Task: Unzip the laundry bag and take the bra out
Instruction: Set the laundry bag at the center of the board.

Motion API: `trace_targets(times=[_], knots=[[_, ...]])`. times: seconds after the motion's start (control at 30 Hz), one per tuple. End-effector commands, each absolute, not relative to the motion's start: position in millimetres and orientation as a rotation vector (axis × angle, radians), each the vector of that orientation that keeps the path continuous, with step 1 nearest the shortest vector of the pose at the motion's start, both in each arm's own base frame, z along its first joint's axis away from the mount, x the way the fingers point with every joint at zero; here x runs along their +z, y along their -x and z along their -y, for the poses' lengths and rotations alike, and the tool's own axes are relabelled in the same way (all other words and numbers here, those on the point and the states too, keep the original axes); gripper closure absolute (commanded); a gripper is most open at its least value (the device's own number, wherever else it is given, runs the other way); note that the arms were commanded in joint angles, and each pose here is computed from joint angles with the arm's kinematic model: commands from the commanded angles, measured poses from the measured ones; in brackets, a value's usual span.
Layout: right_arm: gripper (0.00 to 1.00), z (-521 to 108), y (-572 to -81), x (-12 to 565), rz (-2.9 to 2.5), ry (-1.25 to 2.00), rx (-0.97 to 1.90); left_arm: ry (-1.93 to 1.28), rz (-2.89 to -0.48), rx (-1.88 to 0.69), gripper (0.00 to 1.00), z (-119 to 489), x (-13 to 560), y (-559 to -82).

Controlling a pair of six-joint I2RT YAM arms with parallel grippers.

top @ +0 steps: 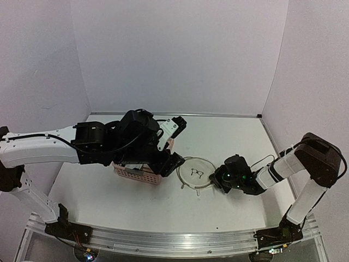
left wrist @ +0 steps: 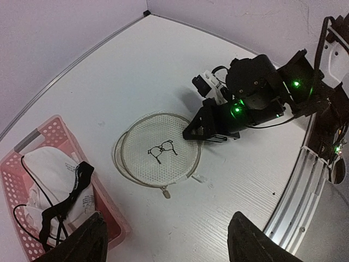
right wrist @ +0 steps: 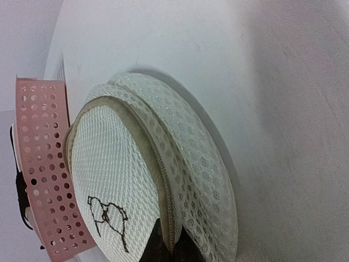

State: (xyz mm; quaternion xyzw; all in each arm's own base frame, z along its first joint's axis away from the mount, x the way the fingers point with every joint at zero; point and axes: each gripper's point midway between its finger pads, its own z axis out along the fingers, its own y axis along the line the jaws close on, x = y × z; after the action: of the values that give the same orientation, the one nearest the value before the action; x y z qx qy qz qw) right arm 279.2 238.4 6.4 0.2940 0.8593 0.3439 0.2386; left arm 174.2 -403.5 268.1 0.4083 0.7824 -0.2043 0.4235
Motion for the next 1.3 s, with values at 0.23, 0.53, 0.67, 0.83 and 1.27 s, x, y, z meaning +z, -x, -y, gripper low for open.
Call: trace_targets(times=[0.23, 0.53, 0.67, 0.83, 1.27], knots=[[0.9, -246.8, -355.0, 17.9, -2.292, -0.755, 0.952, -0.863, -1.922, -0.525, 0.24, 395.9, 290.6, -190.1], [0.71, -248.8, -363.9, 38.8, -2.258, -0.702, 0.996, -0.817, -1.93, -0.514, 0.22, 392.9, 292.0, -201.2], [0.69, -245.2, -361.4, 49.3, -2.237, -0.7, 1.007, -0.808, -1.931, -0.516, 0.21, 393.1, 292.3, -205.2], [0.68, -238.8, -357.3, 63.4, -2.217, -0.697, 0.999, -0.803, -1.927, -0.523, 0.21, 394.0, 295.0, -207.5], [0.63, -206.5, -342.0, 72.6, -2.195, -0.688, 0.848, -0.76, -1.925, -0.515, 0.2, 386.3, 300.6, -215.8]])
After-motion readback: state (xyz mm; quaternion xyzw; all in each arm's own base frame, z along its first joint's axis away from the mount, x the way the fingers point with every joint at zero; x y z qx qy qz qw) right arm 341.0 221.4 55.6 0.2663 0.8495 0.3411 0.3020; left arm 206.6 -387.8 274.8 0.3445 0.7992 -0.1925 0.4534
